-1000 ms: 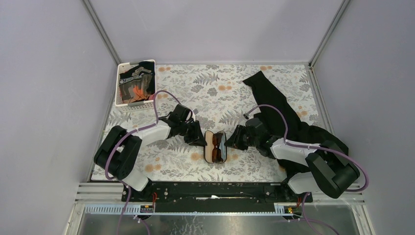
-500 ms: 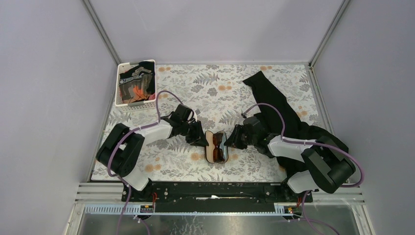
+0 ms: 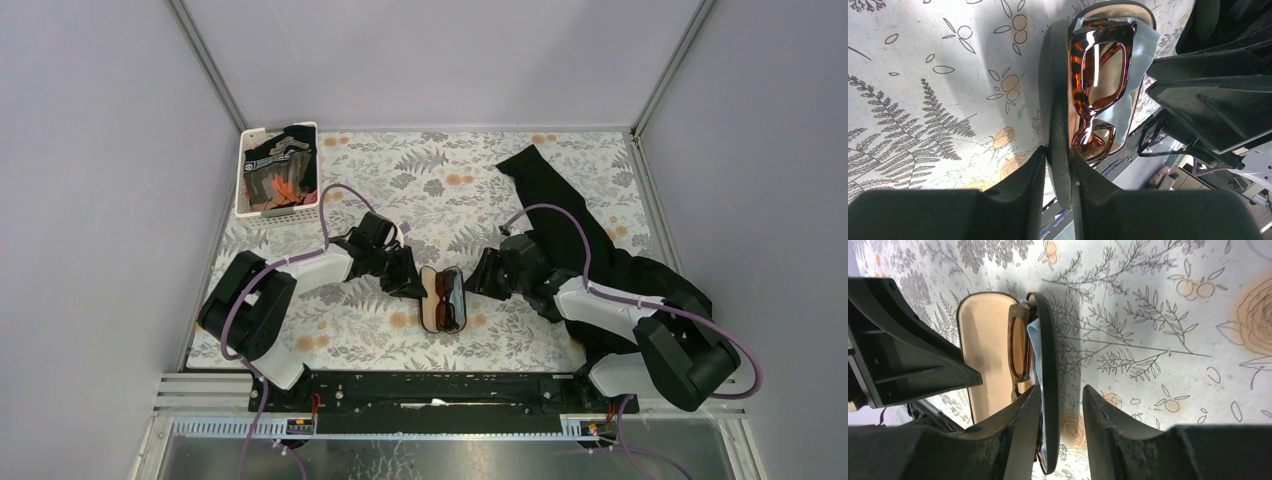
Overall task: Organize the sunglasses
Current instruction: Adjust the glasses cleaning cloth in the sunglasses case.
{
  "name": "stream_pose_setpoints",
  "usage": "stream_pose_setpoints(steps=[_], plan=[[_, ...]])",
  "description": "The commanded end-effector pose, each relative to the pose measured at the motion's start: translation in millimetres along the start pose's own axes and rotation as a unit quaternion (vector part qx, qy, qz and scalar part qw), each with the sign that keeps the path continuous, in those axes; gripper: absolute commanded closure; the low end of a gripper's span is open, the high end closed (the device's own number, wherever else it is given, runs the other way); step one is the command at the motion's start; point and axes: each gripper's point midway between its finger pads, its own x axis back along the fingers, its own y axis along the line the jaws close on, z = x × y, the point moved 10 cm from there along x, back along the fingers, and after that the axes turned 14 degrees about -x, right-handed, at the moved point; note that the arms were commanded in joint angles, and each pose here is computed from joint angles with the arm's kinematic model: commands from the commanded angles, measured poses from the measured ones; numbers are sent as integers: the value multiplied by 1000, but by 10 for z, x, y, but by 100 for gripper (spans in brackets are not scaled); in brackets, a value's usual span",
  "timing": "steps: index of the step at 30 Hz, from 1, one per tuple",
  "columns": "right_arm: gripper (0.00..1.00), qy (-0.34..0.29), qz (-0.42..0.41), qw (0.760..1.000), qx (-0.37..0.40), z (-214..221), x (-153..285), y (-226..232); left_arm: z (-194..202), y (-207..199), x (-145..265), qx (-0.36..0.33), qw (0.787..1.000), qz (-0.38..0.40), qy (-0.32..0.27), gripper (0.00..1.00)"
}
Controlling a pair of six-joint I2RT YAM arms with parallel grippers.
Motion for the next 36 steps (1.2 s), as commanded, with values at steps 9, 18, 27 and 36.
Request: stream_pose_setpoints(steps=[9, 18, 27, 36], plan=[[57, -68, -15, 998, -11, -278, -86, 234, -51, -43, -5, -18, 1000, 6, -5, 72], [58, -57, -13, 998, -13, -298, -204, 241, -48, -50, 10, -20, 1000, 4, -4, 72], [59, -50, -10, 999, -12, -285, -226, 228, -46, -54, 17, -21, 1000, 5, -5, 72], [61, -33, 26, 999, -16, -214, -357, 44, -46, -65, 21, -23, 1000, 7, -5, 72]])
